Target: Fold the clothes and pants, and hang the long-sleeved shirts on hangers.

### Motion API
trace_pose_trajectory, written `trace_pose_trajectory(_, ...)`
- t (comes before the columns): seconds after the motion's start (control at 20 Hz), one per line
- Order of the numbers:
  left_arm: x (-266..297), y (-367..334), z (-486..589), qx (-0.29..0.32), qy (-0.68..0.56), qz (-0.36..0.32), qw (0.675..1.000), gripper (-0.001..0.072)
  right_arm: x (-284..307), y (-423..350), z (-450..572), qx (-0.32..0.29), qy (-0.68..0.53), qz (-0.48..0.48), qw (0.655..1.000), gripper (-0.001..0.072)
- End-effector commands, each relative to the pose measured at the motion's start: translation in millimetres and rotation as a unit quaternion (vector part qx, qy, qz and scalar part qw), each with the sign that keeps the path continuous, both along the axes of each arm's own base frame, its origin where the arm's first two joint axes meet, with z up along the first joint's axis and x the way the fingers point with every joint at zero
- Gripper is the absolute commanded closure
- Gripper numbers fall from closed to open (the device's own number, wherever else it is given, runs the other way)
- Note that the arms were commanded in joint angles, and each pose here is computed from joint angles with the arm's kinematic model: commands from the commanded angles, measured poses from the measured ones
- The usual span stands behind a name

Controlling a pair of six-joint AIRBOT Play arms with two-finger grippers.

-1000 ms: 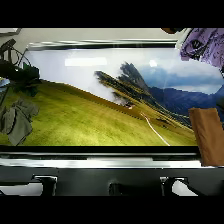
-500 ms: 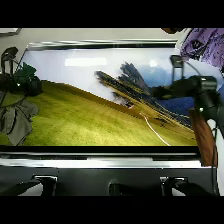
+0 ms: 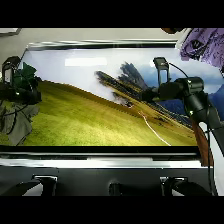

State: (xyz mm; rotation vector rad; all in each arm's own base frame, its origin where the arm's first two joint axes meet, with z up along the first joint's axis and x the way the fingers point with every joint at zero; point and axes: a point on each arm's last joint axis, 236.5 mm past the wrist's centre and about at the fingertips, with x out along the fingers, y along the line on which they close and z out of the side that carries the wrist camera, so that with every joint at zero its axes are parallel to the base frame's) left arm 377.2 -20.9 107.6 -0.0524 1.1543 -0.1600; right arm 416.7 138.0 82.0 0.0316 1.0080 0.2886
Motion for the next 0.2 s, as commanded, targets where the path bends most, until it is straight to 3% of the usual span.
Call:
trace_pose_trajectory(0.0,-2.8,0.7,-1.1,0.002,0.005,-0.001,1.0,0.0686,-0.2,1.6,0.7,0.0,-0.001,0.002,1.0,0.0682)
trace_pose_trajectory(0.15,-2.7,0.7,-1.1,0.002,0.004,-0.001,1.0,0.0686,-0.2,1.6,0.7,0.0,-0.001,0.002,1.0,0.0682)
